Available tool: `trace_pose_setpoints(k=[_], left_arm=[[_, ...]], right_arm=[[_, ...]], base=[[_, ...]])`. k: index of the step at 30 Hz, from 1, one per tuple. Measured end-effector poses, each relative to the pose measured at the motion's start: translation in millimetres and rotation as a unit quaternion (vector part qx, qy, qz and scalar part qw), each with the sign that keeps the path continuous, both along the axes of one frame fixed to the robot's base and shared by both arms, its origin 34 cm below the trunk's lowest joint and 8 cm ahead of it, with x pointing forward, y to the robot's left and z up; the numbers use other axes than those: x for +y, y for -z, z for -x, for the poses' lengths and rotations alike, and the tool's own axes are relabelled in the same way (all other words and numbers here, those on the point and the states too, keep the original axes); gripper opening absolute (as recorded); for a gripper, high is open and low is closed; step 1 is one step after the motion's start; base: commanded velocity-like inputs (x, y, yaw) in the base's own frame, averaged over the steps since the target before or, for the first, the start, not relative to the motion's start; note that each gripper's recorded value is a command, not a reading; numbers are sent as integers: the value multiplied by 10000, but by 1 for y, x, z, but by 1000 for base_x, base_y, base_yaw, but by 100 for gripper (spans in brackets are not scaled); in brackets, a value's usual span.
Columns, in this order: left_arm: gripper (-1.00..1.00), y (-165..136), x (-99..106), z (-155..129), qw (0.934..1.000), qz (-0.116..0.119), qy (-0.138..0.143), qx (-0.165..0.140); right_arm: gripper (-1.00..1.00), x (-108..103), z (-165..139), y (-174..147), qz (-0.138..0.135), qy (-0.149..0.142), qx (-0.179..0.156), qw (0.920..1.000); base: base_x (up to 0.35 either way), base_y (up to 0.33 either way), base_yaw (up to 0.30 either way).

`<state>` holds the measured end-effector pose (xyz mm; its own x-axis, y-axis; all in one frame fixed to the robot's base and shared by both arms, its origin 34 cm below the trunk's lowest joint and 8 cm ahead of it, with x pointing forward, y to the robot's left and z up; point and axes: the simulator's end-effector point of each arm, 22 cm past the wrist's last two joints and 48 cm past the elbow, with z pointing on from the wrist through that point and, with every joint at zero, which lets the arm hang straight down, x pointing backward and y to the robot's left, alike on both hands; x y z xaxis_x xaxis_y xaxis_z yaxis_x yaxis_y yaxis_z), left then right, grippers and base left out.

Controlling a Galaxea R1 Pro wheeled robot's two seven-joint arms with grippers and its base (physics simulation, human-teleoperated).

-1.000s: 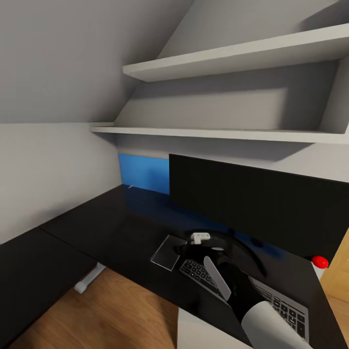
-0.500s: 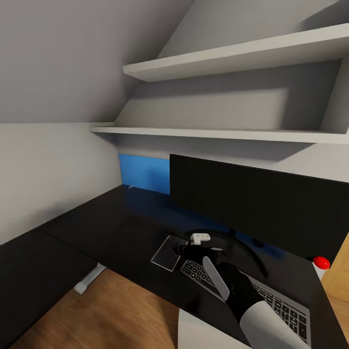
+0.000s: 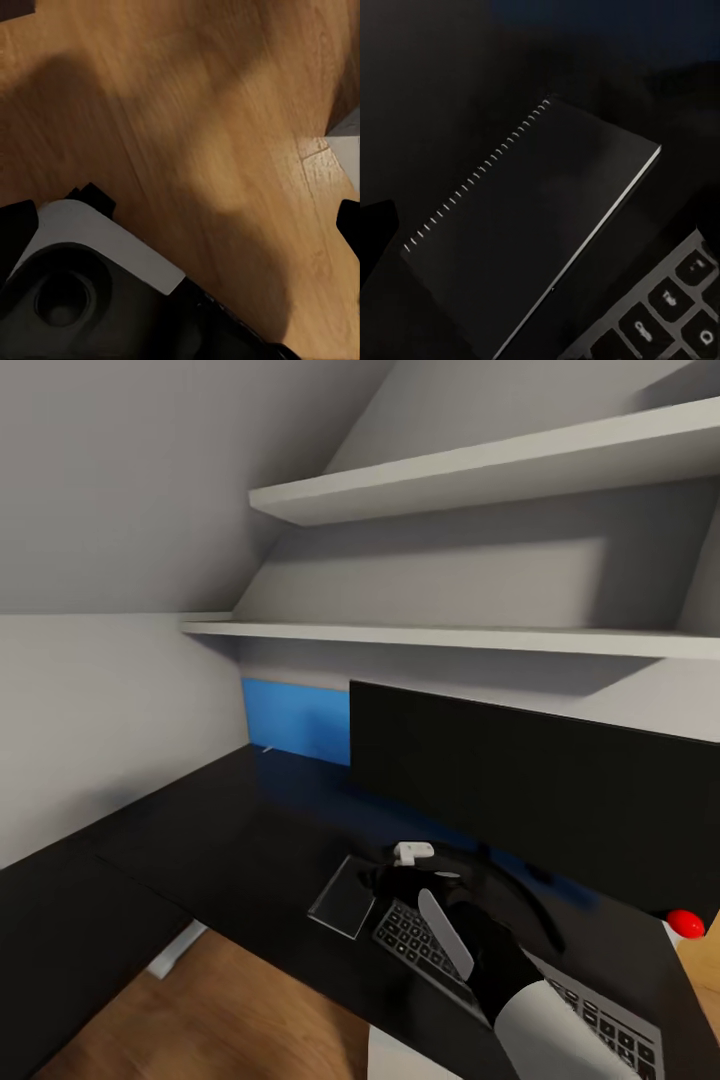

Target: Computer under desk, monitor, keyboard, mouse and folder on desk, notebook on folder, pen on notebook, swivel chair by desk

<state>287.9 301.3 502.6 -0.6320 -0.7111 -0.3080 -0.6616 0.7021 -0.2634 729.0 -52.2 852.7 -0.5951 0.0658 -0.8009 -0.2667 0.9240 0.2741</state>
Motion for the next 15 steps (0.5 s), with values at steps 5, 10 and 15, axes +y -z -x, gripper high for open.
trace_pose_setpoints(k=[5,10,15], left_arm=[[100,4,-3,7,10000,-14,-10,62],[100,3,-1,6,10000,-32,-32,46],[100,2,4,3,9999,-95,-85,-47]], right_arm=[[100,11,8,23,35,-3,297,9996],[100,10,11,33,238,292,442,9983],[100,10,11,34,270,342,460,9980]], base=[[76,0,0],[7,0,0],[9,2,0]])
